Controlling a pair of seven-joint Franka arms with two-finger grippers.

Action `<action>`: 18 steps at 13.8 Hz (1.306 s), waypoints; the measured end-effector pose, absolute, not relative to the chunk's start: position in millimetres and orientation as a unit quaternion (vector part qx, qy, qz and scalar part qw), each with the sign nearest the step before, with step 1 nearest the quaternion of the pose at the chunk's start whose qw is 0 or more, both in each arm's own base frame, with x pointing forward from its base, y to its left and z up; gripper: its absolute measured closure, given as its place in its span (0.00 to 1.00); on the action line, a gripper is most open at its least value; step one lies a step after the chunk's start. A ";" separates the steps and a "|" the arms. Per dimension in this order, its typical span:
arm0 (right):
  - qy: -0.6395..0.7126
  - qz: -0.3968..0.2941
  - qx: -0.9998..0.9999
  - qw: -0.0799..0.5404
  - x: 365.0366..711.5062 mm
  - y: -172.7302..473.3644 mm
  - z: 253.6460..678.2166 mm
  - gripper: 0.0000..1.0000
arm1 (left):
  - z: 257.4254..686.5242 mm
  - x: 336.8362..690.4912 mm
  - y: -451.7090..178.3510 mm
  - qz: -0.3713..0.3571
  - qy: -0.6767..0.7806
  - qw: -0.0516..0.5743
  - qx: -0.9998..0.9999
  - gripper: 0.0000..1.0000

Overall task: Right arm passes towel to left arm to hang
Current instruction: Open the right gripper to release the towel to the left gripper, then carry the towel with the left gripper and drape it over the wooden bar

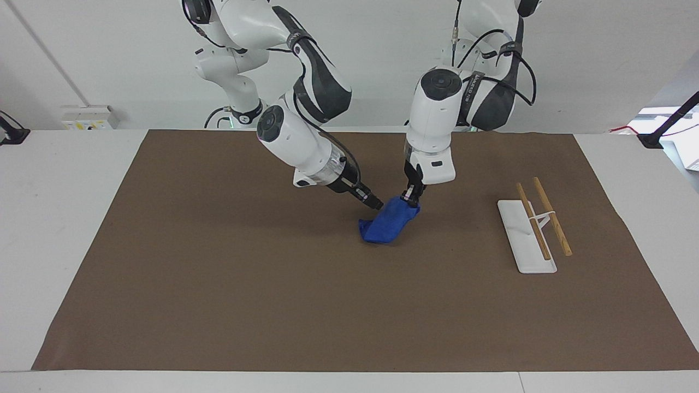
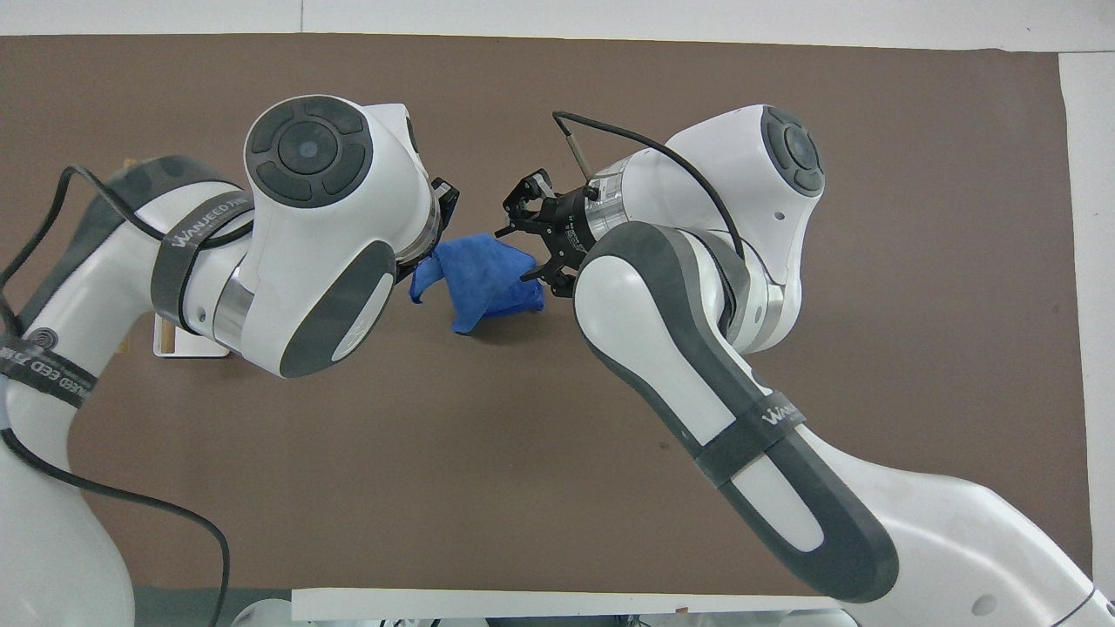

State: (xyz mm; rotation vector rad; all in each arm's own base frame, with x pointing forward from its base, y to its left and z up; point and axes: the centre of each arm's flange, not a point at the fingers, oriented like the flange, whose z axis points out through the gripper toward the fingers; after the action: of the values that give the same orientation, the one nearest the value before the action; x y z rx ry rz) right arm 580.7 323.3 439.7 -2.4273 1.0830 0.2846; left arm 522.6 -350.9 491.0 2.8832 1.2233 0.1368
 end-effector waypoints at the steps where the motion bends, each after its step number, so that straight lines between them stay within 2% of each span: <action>1: 0.361 0.068 -0.908 0.201 585.4 308.9 447.0 0.17 | 496.6 527.7 -339.3 0.045 0.381 -0.003 0.923 0.98; 2: 0.321 0.039 -0.932 0.167 590.7 287.8 456.2 0.04 | 500.2 535.5 -320.8 0.043 0.373 -0.011 0.927 0.98; 3: 0.277 0.018 -0.951 0.135 595.7 261.8 466.4 0.00 | 502.7 544.8 -297.8 0.042 0.368 -0.022 0.929 0.98; 6: 0.142 -0.010 -0.989 0.039 604.3 159.6 496.7 0.00 | 519.1 570.9 -213.0 0.051 0.354 -0.056 0.932 0.98; 9: 0.071 0.012 -0.997 0.006 595.6 55.7 528.1 0.00 | 551.0 578.0 -139.7 0.059 0.332 -0.064 0.939 0.98; 11: 0.039 0.027 -0.999 -0.016 573.1 0.9 565.7 0.00 | 564.4 582.0 -92.3 0.072 0.321 -0.081 0.941 0.98; 15: 0.009 0.063 -0.996 -0.054 515.1 -20.0 661.7 0.00 | 549.3 591.4 -21.6 0.081 0.313 -0.089 0.942 0.98; 18: -0.011 0.054 -0.997 -0.048 509.8 -54.7 665.4 0.00 | 523.6 588.0 35.3 0.102 0.296 -0.082 0.946 0.98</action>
State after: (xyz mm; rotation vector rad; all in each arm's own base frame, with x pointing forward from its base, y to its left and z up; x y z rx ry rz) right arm 509.8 -54.7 665.4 -3.2328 -0.0359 0.1751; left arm 588.0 35.3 523.6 3.1388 0.9811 0.3392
